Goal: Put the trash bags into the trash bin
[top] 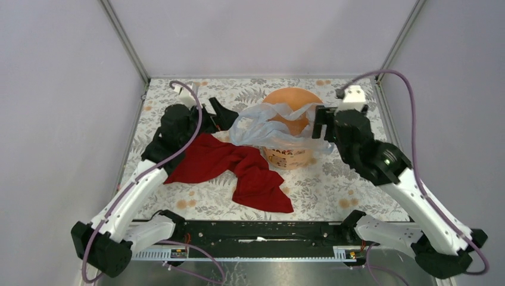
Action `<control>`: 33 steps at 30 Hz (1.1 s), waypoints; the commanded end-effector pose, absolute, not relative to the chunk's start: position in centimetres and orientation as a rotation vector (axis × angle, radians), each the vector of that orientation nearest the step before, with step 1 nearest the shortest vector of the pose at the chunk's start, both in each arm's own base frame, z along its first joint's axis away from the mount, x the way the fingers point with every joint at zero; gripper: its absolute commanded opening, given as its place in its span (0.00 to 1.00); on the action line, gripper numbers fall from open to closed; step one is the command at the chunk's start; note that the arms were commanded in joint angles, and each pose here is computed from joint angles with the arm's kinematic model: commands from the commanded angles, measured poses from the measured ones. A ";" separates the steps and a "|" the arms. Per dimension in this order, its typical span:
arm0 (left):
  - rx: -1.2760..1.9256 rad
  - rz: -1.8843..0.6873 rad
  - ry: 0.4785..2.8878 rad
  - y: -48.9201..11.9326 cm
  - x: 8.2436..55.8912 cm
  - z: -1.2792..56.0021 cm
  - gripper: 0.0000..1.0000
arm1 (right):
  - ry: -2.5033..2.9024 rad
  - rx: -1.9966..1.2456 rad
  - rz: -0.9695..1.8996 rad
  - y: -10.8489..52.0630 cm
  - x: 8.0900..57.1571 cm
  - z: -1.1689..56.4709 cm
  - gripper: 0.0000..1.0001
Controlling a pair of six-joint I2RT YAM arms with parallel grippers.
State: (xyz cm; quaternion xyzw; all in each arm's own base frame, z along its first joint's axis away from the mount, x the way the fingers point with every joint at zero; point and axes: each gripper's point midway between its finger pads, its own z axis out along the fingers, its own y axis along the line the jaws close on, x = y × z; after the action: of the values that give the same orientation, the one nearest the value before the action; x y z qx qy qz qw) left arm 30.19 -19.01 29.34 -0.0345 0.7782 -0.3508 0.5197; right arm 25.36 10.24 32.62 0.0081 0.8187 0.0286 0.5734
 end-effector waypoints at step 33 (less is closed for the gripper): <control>0.307 -1.358 1.814 -24.7 40.0 29.2 0.17 | 2.026 -0.155 -0.123 8.7 40.2 30.9 0.08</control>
State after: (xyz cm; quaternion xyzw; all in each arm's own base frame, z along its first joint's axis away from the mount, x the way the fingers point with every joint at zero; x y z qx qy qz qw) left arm 38.81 -24.97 26.87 0.1224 0.7518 -0.5294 0.3735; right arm 38.20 8.49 28.17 -0.0884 0.8681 -0.0820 0.4815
